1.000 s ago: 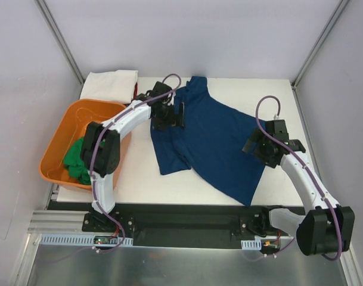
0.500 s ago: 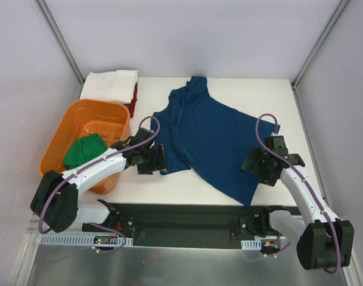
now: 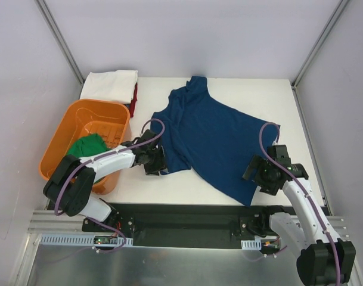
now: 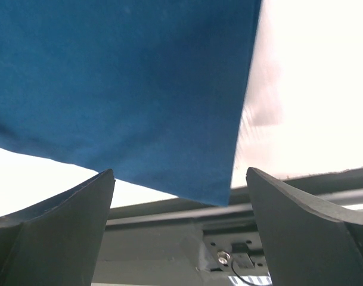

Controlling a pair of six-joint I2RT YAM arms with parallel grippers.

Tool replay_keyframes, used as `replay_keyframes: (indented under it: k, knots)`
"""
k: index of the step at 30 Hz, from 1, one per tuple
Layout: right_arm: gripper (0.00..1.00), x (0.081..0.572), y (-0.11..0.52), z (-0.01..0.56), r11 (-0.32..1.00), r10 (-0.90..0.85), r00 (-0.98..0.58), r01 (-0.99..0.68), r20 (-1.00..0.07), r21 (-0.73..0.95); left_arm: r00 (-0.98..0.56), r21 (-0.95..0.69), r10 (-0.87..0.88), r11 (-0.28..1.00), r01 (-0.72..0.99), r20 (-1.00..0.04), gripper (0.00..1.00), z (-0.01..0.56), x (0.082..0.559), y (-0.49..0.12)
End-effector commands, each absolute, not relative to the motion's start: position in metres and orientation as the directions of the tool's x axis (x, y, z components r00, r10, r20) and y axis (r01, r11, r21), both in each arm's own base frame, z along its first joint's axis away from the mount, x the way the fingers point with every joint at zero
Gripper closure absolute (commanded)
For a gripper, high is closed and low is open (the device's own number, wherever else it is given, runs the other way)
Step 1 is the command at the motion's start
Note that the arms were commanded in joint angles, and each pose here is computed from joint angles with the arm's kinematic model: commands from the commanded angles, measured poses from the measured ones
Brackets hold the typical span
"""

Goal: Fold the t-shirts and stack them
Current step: Flatten out the tshirt

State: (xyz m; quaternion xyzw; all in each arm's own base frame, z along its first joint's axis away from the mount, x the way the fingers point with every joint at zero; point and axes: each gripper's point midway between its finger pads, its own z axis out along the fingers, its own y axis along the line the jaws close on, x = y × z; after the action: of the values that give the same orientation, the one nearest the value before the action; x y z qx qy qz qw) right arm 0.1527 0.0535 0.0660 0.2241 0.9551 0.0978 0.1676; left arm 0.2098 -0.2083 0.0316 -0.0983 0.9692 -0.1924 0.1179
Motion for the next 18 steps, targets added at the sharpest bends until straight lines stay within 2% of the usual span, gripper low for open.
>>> replay_keyframes:
  k: [1,4,5,13,16,18]
  knots:
    - [0.03,0.137,0.050,0.069,0.873,0.477,-0.839,0.419,-0.261,0.249,-0.947,-0.390,-0.251,0.907,-0.158,-0.200,0.63,0.029,0.220,-0.212]
    - [0.03,0.134,0.053,0.066,0.871,0.477,-0.847,0.419,-0.236,0.256,-0.952,-0.386,-0.237,0.910,-0.148,-0.193,0.82,0.026,0.222,-0.214]
    - [0.03,0.133,0.056,0.066,0.869,0.477,-0.850,0.418,-0.223,0.265,-0.951,-0.387,-0.237,0.910,-0.146,-0.199,1.00,0.027,0.223,-0.214]
    - [0.03,0.114,0.067,0.050,0.854,0.484,-0.870,0.445,-0.095,0.271,-0.938,-0.445,-0.256,0.886,-0.132,-0.232,1.00,0.042,0.196,-0.199]
    - [0.03,0.113,0.066,0.042,0.856,0.482,-0.872,0.448,-0.086,0.258,-0.942,-0.486,-0.257,0.865,-0.125,-0.215,1.00,0.044,0.176,-0.195]
    - [0.03,0.116,0.065,0.040,0.858,0.481,-0.872,0.448,-0.087,0.252,-0.952,-0.509,-0.259,0.849,-0.142,-0.166,1.00,0.040,0.158,-0.194]
